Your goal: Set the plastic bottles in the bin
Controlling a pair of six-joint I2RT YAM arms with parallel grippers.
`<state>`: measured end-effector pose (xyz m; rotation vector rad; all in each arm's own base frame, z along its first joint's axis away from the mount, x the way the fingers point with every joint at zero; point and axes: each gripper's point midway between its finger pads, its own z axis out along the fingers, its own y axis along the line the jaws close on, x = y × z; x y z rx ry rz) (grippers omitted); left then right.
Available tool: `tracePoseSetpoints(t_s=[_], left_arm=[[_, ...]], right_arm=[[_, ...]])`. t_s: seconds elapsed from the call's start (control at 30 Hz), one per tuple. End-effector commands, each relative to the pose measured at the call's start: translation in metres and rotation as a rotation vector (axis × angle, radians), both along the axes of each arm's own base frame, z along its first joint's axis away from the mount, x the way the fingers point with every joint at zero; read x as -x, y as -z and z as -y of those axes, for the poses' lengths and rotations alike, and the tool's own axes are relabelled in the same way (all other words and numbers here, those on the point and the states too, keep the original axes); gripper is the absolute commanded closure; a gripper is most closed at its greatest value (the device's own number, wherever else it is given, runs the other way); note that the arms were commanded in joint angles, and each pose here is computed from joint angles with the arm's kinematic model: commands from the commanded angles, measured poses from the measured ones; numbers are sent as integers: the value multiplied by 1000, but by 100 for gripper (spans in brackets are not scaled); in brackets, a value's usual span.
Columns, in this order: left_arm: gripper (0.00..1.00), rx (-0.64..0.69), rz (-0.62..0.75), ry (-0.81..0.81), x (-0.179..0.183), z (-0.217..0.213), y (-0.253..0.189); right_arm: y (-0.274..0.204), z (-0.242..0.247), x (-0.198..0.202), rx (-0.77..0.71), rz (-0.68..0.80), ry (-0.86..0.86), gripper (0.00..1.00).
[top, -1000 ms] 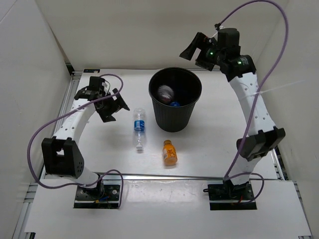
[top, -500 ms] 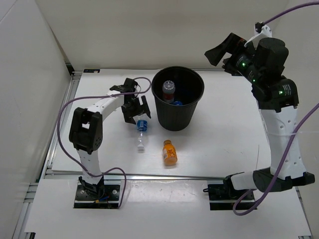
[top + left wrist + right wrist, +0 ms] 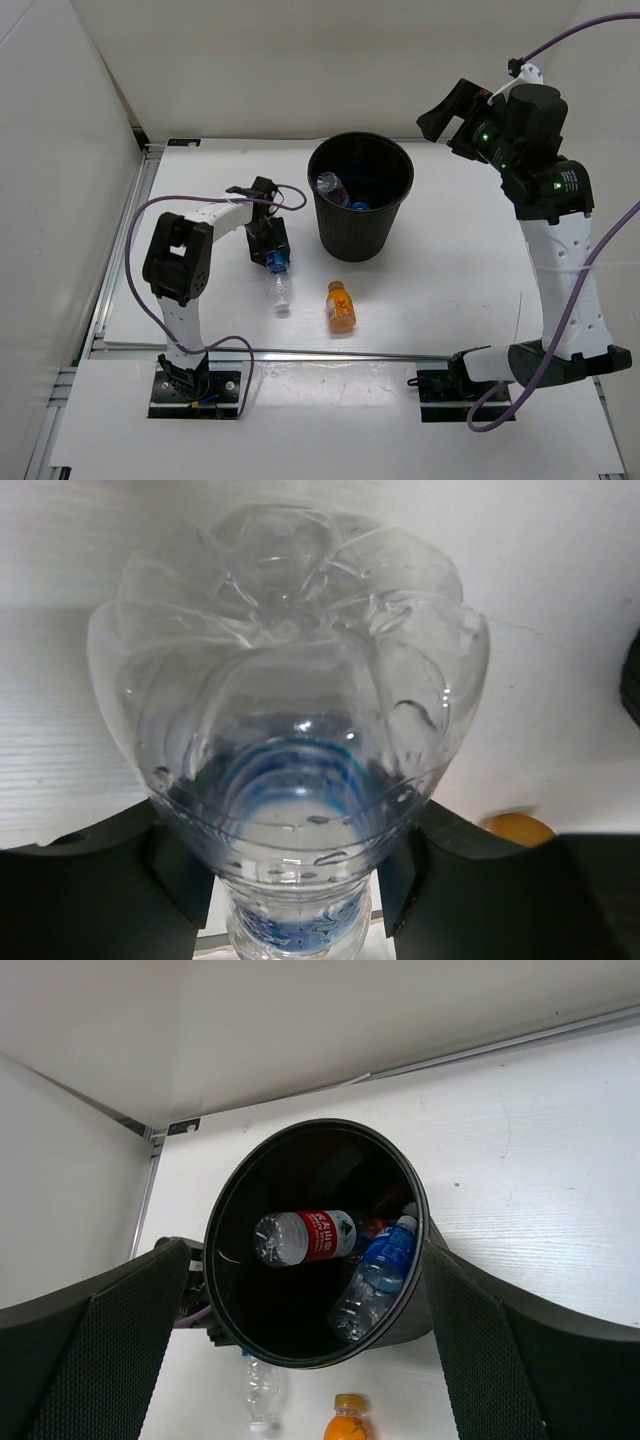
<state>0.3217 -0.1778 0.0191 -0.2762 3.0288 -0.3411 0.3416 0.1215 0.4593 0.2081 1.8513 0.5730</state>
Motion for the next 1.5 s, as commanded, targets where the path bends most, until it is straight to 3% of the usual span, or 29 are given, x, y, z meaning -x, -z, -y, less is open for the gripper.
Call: tracePoseSetpoints(t_s=[0.0,0.13,0.23,0.4,0.5,0.53,0.73,1.17,1.23,1.4,1.43,1.47], left_arm=[[57,-74,41,-29,1,-19,-12],[59,-116,253,-143,-39,-48,-90],[60,-22,473,-211,-84,-50,-181],[52,287,838,-166,-127,-20,-354],[38,512,910,-82,-127,14,-404],[38,600,955,-39,-130,30,-423],[37,776,885,140,-126,108,-424],[12,910,901,161,-140,172,-425],[0,906,890,158,-141,173,-420],[0,830,896,200,-126,166,-405],[0,786,925,209,-126,154,-401],[0,745,1002,176,-116,132,-425]], right_arm=[[-12,6,3,8,43,19,0],[-8,6,2,2,32,21,0],[5,8,0,8,-6,40,0],[16,10,-1,10,-31,55,0],[18,11,0,7,-41,66,0],[22,13,-2,12,-49,76,0],[22,25,8,25,-42,126,0],[37,41,39,57,-48,158,0],[39,42,40,61,-58,158,0],[47,43,53,72,-65,138,0],[56,39,53,84,-86,110,0],[57,34,57,111,-69,57,0]])
